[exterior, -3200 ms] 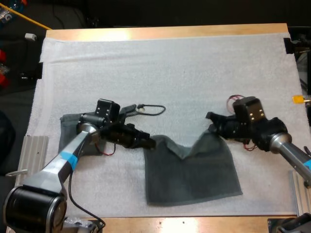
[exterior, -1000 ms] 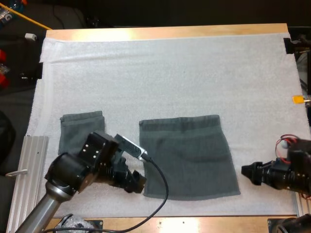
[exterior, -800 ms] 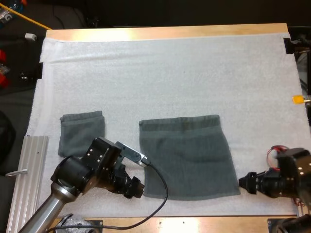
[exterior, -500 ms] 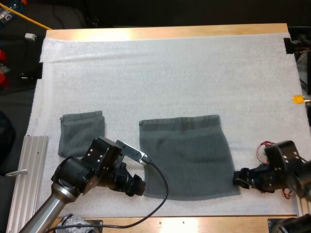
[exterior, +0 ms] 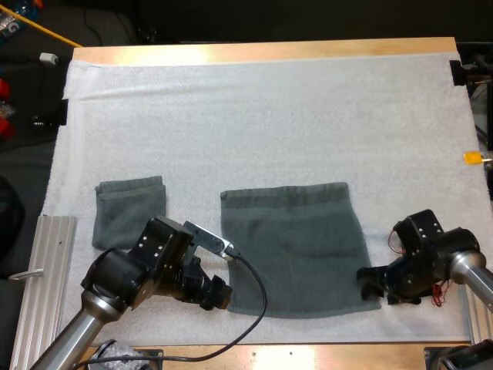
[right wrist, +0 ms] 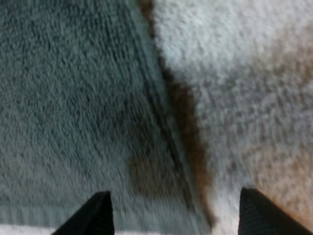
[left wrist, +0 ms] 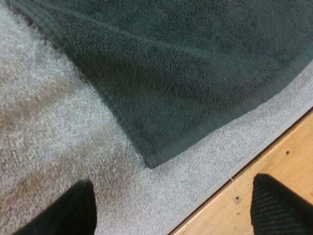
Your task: Pick towel from pile, fold and stack
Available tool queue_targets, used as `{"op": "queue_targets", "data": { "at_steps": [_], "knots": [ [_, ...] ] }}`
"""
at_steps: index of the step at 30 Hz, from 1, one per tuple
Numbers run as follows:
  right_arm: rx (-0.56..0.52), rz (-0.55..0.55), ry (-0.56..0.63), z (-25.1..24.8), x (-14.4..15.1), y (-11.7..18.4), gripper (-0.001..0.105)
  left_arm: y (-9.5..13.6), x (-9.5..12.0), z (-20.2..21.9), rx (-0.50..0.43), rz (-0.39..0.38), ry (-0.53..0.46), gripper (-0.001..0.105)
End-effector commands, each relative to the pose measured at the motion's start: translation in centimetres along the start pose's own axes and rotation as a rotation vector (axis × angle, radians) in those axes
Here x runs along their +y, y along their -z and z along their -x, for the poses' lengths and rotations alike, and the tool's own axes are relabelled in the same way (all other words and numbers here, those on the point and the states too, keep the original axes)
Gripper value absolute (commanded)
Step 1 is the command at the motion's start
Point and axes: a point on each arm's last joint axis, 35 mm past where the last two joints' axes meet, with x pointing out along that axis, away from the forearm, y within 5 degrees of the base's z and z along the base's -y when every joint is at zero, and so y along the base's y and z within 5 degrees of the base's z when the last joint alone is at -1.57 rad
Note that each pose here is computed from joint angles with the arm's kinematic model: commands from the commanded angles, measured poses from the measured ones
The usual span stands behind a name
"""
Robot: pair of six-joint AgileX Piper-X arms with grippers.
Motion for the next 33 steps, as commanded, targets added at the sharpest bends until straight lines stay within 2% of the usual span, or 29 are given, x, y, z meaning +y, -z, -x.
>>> {"op": "queue_targets", "data": {
  "at_steps": [1,9,11,13,20,22,24,28,33],
  "knots": [
    [-0.006,0.012,-0.02,0.0,0.0,-0.3,0.054,0.0,-0.1,0.2,-0.014,0.001,-0.004,0.064],
    [0.059,-0.01,-0.027,-0.9,-0.3,-0.3,0.052,0.0,-0.1,0.2,-0.014,0.001,-0.004,0.064],
    [0.06,-0.008,-0.027,-1.0,-0.3,-0.3,0.046,0.0,-0.1,0.2,-0.014,0.001,-0.004,0.064],
    [0.063,-0.01,-0.026,-1.0,-0.3,-0.3,0.035,0.0,-0.1,0.2,-0.016,0.001,-0.003,0.064],
    [0.076,-0.008,-0.035,-1.2,-0.4,-0.1,0.026,0.0,0.0,0.1,-0.016,0.001,-0.003,0.064],
    [0.079,0.002,-0.053,-1.2,-0.3,-0.1,0.009,0.3,0.2,-0.4,0.003,0.011,-0.009,0.064],
    [0.077,0.006,-0.054,-1.2,-0.3,-0.1,0.0,0.6,0.5,-0.9,0.02,0.022,-0.014,0.064],
    [0.071,0.014,-0.055,-1.1,-0.3,-0.1,0.0,1.0,1.1,-2.3,0.026,0.09,-0.015,0.064],
    [0.031,0.033,-0.06,-0.3,0.1,0.1,0.0,1.0,1.5,-4.1,0.049,0.118,0.045,0.064]
  ]
}}
